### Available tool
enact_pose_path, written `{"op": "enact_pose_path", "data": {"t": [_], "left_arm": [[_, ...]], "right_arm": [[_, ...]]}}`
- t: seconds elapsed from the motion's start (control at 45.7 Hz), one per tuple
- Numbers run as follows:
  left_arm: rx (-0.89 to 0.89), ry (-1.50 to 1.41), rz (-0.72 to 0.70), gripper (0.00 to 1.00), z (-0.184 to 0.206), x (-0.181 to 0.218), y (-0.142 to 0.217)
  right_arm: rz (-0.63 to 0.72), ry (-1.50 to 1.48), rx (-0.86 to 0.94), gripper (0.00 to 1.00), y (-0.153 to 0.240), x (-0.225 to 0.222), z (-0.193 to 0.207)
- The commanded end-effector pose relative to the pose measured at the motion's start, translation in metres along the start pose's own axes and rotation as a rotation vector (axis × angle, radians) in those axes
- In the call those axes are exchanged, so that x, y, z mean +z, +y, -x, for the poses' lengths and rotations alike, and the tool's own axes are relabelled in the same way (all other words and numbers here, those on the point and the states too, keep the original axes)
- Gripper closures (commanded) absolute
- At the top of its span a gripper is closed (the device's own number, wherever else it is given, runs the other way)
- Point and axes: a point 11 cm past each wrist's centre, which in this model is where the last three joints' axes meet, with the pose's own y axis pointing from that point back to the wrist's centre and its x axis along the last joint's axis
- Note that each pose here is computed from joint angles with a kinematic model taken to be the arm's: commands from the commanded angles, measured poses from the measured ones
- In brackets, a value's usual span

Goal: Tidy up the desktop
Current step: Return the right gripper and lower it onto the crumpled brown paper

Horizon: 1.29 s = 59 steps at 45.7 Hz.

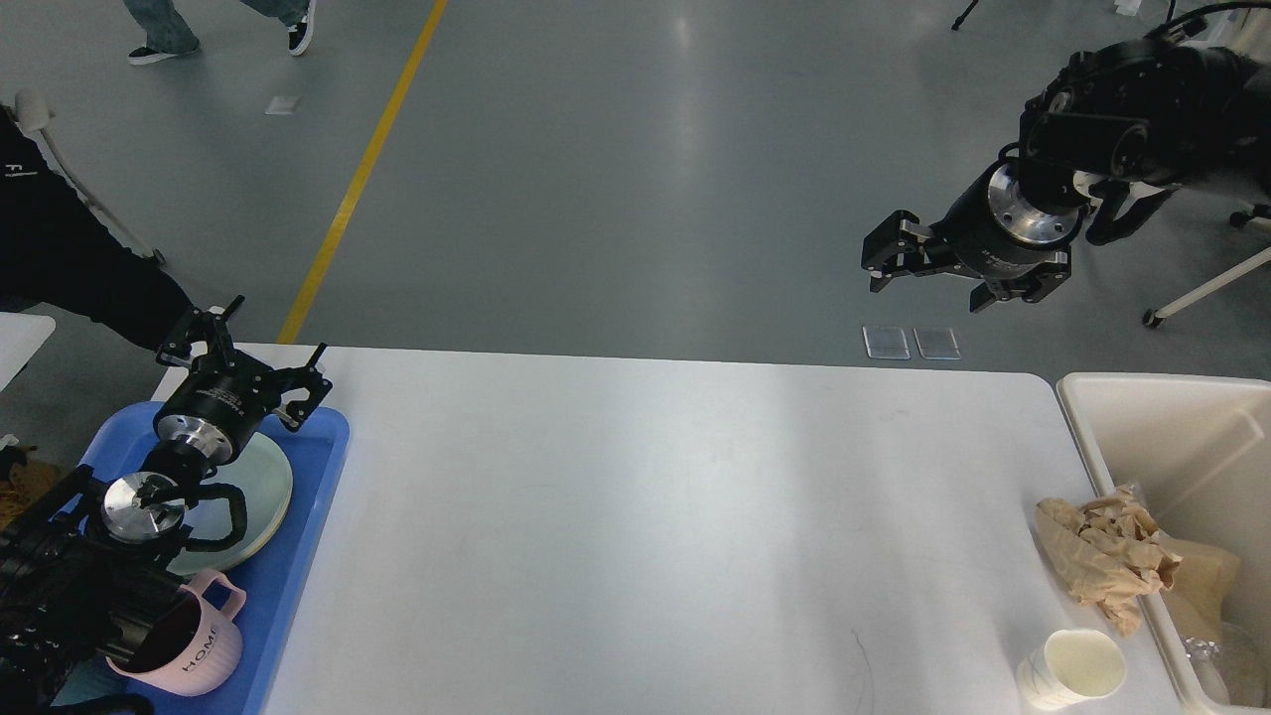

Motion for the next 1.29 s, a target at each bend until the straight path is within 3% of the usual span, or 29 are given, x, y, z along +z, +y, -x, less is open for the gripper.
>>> {"op": "enact_pose_path", "data": {"t": [0.0, 0.263, 0.46, 0.942, 1.27], "left_arm": [[0.000, 0.000, 0.000, 0.03, 0.000, 0.000, 0.000], [0.000, 0.000, 0.000, 0.03, 0.000, 0.000, 0.000], [0.000, 0.000, 0.000, 0.03, 0.000, 0.000, 0.000], [0.000, 0.000, 0.000, 0.03, 0.000, 0.000, 0.000], [0.000, 0.000, 0.000, 0.03, 0.000, 0.000, 0.000]], "right_arm": [[-0.026, 0.041, 0.002, 0.00, 0.032, -0.023, -0.008], [-0.102, 0.123, -0.012, 0.00, 0.081, -0.072, 0.000], [-0.109, 0.123, -0.005, 0.00, 0.080, -0.073, 0.001], [0.096, -0.209, -0.235, 0.00, -0.056, 0.113, 0.060], [0.183, -0.260, -0.252, 0.00, -0.112, 0.168, 0.091]]}}
